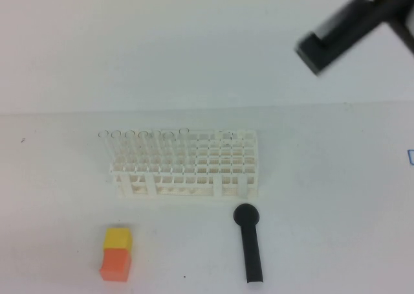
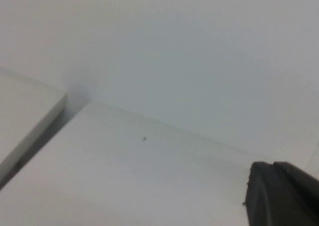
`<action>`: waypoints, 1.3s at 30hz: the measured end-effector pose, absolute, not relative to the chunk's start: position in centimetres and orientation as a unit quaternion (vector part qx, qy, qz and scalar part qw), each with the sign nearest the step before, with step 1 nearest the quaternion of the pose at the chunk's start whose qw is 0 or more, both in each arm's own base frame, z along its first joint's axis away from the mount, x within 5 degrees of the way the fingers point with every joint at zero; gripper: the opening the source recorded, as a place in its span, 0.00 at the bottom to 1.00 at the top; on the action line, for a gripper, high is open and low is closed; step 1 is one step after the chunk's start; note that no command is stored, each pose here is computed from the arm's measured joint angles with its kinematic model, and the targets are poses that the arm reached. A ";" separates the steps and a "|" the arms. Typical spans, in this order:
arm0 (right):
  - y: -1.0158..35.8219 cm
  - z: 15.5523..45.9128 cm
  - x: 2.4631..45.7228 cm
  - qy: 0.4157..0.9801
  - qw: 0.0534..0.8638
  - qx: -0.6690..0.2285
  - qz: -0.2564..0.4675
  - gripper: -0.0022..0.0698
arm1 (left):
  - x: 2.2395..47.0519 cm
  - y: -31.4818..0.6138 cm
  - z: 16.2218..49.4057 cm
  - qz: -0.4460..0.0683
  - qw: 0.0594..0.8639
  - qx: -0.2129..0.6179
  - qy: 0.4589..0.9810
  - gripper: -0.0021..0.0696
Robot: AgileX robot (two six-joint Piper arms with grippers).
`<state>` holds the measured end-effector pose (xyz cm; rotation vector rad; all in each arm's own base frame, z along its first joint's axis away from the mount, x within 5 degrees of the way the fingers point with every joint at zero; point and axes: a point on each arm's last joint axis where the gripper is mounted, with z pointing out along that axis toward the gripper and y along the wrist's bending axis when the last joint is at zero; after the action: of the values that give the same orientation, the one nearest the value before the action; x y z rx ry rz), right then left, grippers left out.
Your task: Place the test tubes
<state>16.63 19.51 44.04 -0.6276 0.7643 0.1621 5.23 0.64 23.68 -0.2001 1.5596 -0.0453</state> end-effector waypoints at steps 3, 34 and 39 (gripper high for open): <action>18.0 44.0 15.7 0.383 0.851 -0.356 0.057 0.03 | 4.7 0.8 23.9 -0.010 0.721 -0.101 0.685 0.03; 1.6 26.7 6.6 0.563 0.782 -0.240 -0.117 0.03 | 5.4 0.1 18.4 -0.004 0.619 -0.051 0.784 0.03; 1.0 26.9 5.6 0.546 0.798 -0.217 -0.136 0.03 | 5.4 0.1 18.4 -0.010 0.617 -0.058 0.785 0.03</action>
<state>5.59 1.03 26.86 -0.4651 1.1715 -0.2922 5.42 0.08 18.35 -0.1325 1.8061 -0.0224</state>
